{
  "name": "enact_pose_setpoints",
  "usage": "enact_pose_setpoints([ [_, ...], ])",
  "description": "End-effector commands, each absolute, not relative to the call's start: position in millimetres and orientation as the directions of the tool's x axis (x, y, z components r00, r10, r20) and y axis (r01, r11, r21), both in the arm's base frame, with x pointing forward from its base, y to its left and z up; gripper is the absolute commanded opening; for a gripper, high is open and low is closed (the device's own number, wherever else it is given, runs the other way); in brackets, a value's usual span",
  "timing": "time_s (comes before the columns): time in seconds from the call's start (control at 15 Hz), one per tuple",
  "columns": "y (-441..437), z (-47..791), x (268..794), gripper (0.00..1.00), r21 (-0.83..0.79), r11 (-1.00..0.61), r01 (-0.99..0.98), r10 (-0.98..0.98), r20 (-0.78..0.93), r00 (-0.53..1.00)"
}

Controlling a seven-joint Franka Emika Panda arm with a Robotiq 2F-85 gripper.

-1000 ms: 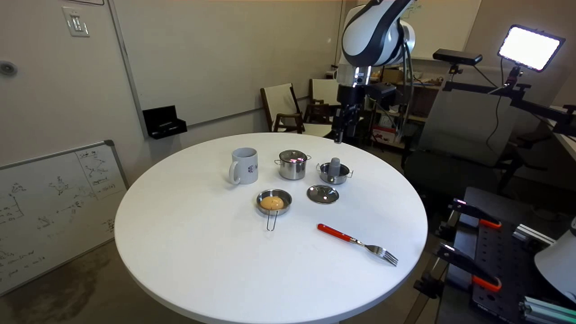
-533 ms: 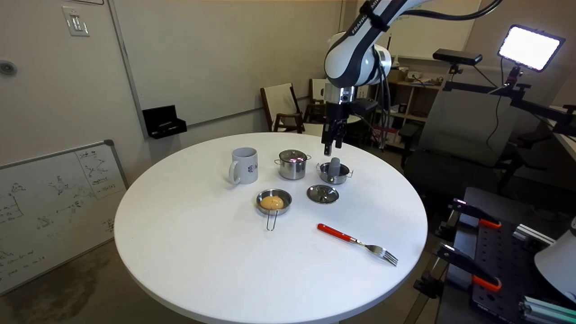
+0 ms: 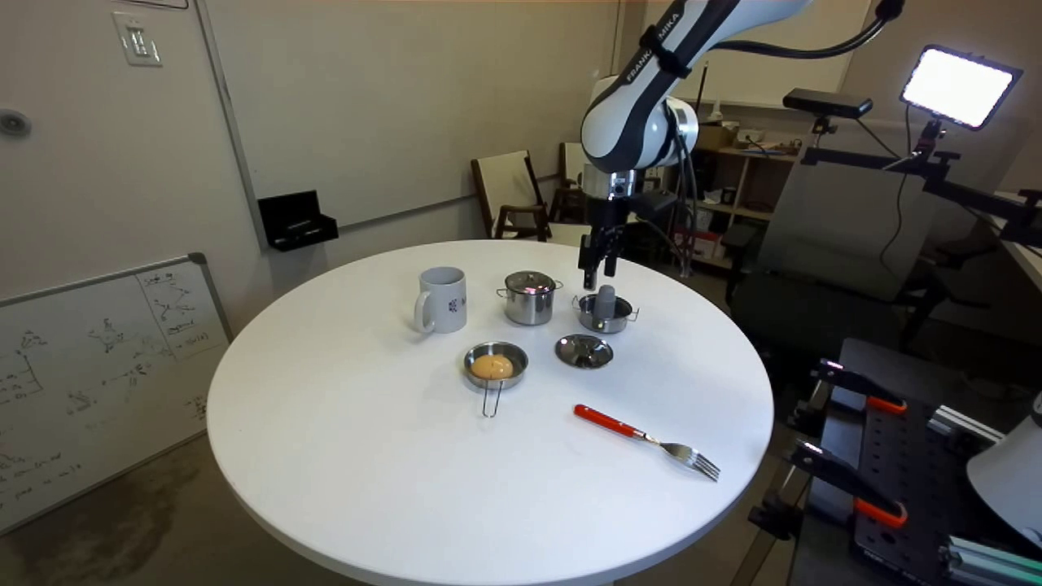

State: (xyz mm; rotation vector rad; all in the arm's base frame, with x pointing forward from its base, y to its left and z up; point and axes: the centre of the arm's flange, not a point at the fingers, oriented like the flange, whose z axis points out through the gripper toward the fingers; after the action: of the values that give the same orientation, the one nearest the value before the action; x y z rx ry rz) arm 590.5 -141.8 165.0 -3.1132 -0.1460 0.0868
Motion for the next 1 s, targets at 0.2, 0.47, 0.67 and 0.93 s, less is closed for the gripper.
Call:
enact_pose_setpoints([
  [0.2,-130.0,176.9,582.2,1.0,-0.018,-1.0,0.0,0.002,-0.111,0.994],
  [0.47,-130.5,173.6,575.0,1.0,-0.014,-0.999,-0.051,-0.048,-0.139,0.989],
  [0.67,-135.1,169.6,572.2,0.99,-0.006,-0.998,-0.07,-0.069,-0.147,0.987],
  [0.93,-138.9,166.7,572.7,0.72,-0.007,-0.997,-0.082,-0.08,-0.146,0.986],
])
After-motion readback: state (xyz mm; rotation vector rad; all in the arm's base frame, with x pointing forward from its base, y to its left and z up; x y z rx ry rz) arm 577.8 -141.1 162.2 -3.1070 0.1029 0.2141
